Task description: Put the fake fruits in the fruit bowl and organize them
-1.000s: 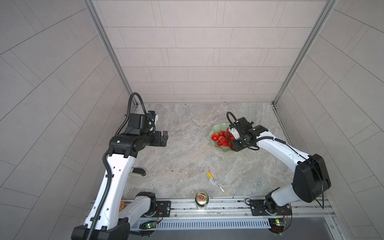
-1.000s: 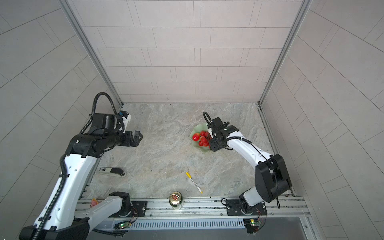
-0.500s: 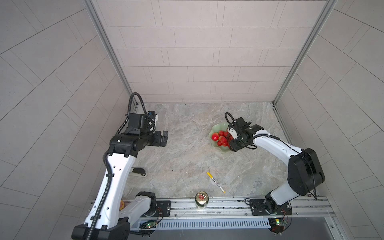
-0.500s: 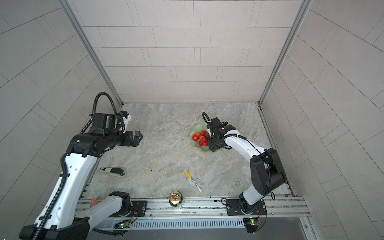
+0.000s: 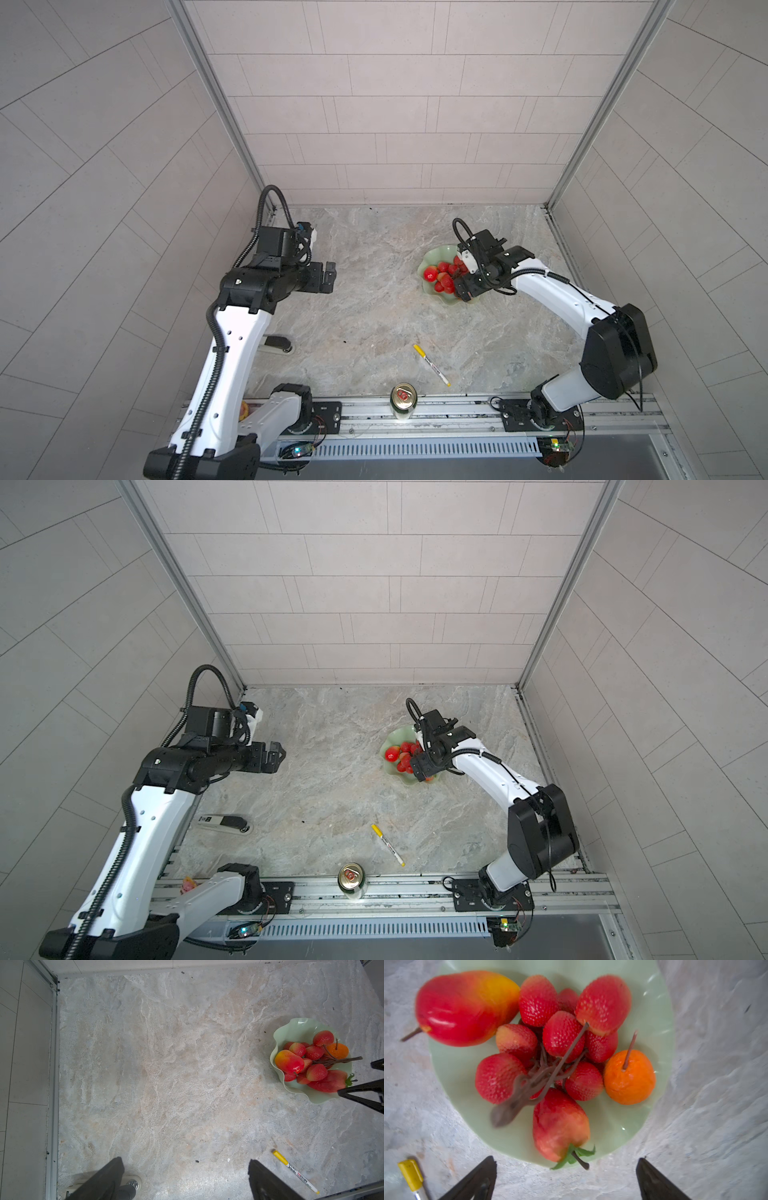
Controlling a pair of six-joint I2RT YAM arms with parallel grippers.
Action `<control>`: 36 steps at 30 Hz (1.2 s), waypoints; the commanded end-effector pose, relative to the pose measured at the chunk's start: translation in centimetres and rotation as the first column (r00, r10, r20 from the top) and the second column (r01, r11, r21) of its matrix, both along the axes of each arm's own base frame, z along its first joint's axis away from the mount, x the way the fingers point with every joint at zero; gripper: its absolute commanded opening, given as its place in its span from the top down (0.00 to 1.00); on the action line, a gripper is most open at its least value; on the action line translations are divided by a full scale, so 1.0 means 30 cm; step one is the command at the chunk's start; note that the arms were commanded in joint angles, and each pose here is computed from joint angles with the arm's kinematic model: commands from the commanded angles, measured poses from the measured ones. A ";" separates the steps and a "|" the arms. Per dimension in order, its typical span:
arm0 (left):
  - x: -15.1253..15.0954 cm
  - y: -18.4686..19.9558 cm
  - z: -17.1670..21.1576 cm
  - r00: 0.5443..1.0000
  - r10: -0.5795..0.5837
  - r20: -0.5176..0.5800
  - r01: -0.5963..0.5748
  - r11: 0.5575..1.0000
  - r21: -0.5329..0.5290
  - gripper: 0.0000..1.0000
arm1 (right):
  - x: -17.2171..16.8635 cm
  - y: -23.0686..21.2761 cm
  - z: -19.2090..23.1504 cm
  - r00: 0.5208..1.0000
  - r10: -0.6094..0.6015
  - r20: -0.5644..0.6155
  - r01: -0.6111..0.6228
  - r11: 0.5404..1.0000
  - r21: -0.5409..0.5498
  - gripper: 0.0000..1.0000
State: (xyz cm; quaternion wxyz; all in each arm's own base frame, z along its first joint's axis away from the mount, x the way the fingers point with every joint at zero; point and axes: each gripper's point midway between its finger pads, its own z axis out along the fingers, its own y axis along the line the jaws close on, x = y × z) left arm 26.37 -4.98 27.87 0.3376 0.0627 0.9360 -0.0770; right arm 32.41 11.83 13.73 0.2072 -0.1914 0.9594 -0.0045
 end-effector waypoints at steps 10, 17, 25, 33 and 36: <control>0.168 -0.048 -0.015 0.979 0.153 0.134 -0.119 0.965 -0.235 0.00 | 0.032 -0.439 0.367 0.642 -0.482 0.596 0.409 0.873 0.265 0.00; 0.301 0.186 -0.110 0.839 0.398 0.370 -0.417 0.908 -0.033 0.00 | 0.036 -0.645 0.132 0.483 -0.620 0.618 0.630 0.736 0.247 0.00; 0.331 0.359 -0.320 0.725 0.499 0.475 -0.630 0.759 0.164 0.00 | 0.109 -0.678 -0.097 0.484 -0.645 0.592 0.695 0.694 0.188 0.00; 0.346 0.353 -0.497 0.769 0.430 0.473 -0.583 0.775 0.243 0.00 | 0.213 -0.623 -0.115 0.556 -0.556 0.618 0.590 0.787 0.177 0.00; 0.343 0.348 -0.539 0.773 0.411 0.483 -0.571 0.783 0.246 0.00 | 0.206 -0.614 -0.112 0.565 -0.552 0.614 0.582 0.793 0.177 0.00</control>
